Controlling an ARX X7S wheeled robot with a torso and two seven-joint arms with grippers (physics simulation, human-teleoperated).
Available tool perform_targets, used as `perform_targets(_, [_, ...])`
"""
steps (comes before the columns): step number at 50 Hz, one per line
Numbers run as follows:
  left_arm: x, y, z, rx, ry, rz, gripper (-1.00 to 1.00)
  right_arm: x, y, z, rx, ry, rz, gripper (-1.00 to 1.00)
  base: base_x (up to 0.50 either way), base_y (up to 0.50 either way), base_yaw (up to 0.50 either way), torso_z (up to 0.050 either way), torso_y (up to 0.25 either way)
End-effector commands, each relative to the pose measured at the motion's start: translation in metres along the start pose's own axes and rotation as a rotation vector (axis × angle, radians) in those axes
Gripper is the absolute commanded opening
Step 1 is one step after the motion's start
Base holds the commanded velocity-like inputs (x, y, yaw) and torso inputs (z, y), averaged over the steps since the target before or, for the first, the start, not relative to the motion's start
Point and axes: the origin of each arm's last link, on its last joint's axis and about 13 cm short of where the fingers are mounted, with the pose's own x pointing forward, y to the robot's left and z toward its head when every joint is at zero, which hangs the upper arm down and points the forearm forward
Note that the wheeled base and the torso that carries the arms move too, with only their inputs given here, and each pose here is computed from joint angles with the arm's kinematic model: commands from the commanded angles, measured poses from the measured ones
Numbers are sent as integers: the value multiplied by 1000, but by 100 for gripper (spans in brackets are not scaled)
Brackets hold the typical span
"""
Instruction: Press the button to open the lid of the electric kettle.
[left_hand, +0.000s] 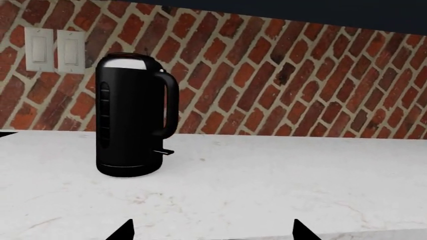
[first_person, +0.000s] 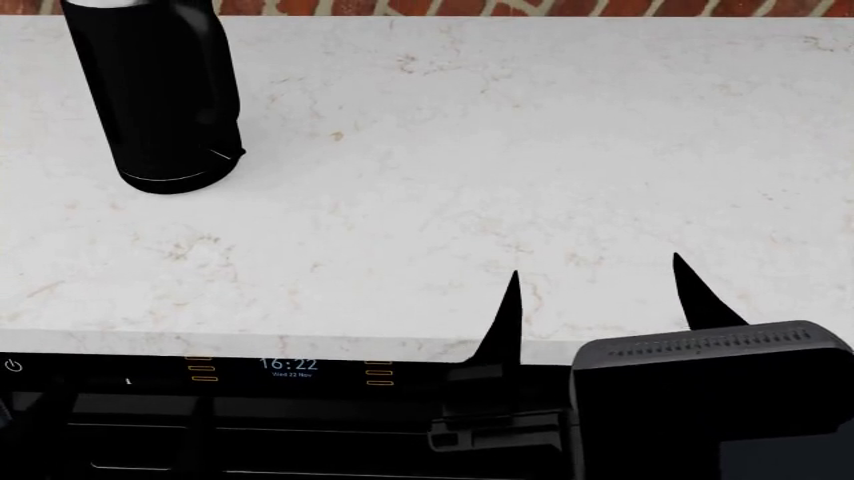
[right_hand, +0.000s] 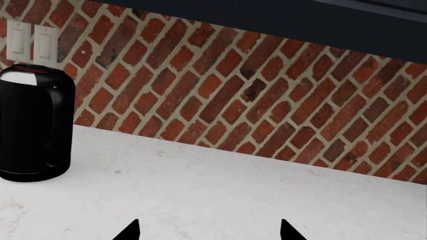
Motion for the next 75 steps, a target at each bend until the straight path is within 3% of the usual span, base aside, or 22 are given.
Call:
perform_targets(1, [0,6,4,-15,-24,34,100,-3,-7,-3,49,-27,-24,100,289,74,0,0,0])
perform_targets(25, [-4,10,9,5,-9,49,100,-5,-7,-2,31,-23,-11,100,492,218,0,0,0])
perform_targets(39, [-4,10,9,7,-4,54,100,-6,-9,-2,21,-21,-14,100,51,332,0,0,0])
perform_targets(56, [-6,12,10,9,-4,63,100,-6,-7,1,1,-24,-3,100,417,395,0,0,1])
perform_targets(72, [-5,9,9,11,7,56,100,-3,-19,11,0,-21,-53,100,123,101,0,0,0])
perform_targets(73, [-5,9,8,12,9,55,100,-1,-21,13,-1,-36,-59,-100,0,0,0,0,0])
perform_targets(75, [-5,10,8,10,9,57,100,4,-25,15,-22,-19,-44,-100,0,0,0,0,0])
